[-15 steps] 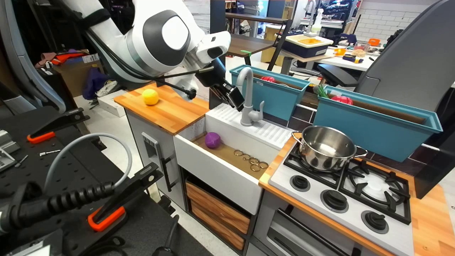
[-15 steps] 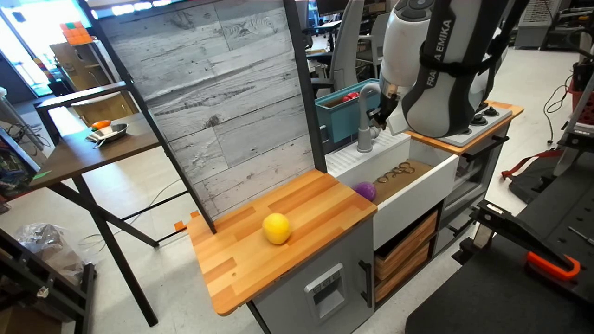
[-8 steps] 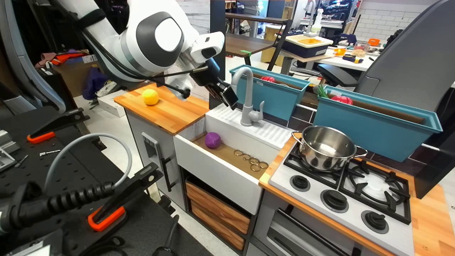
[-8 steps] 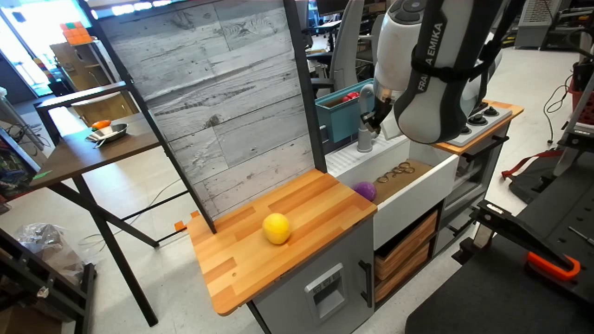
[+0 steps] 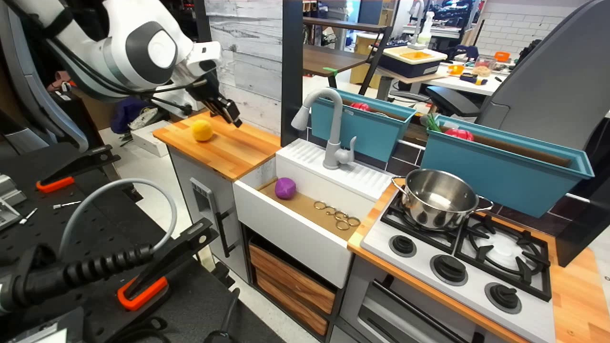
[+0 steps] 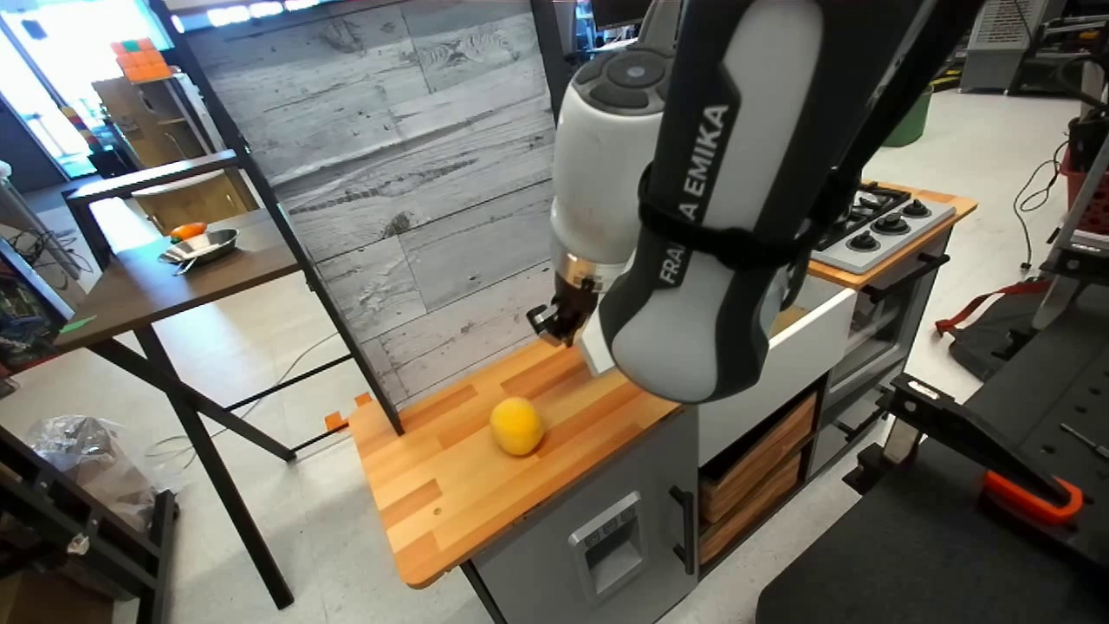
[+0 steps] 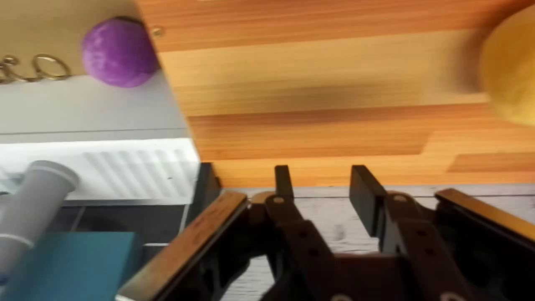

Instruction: Move the tap nozzle to the left

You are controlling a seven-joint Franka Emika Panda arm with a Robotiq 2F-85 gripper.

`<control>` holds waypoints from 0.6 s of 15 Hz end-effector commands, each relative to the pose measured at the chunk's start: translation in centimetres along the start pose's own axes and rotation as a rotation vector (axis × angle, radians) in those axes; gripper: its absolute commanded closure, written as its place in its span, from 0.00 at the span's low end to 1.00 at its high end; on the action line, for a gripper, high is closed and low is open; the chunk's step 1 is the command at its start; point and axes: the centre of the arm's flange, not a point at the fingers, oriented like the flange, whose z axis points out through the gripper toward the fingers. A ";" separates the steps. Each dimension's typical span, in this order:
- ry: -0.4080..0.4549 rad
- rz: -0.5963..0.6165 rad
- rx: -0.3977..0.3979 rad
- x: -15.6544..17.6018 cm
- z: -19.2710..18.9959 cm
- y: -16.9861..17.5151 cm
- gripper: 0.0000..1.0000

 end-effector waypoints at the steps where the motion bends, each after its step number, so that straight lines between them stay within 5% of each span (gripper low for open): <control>1: -0.025 -0.132 0.136 -0.1 -0.4 -2.5 0.83; 2: -0.048 -0.145 0.169 -0.2 -0.5 -3.1 0.83; 3: -0.073 -0.153 0.202 -0.2 -0.6 -3.7 0.51; 4: -0.097 -0.158 0.234 -0.1 -0.7 -4.0 0.32; 9: -0.322 -0.155 0.314 2.0 -2.0 -3.2 0.01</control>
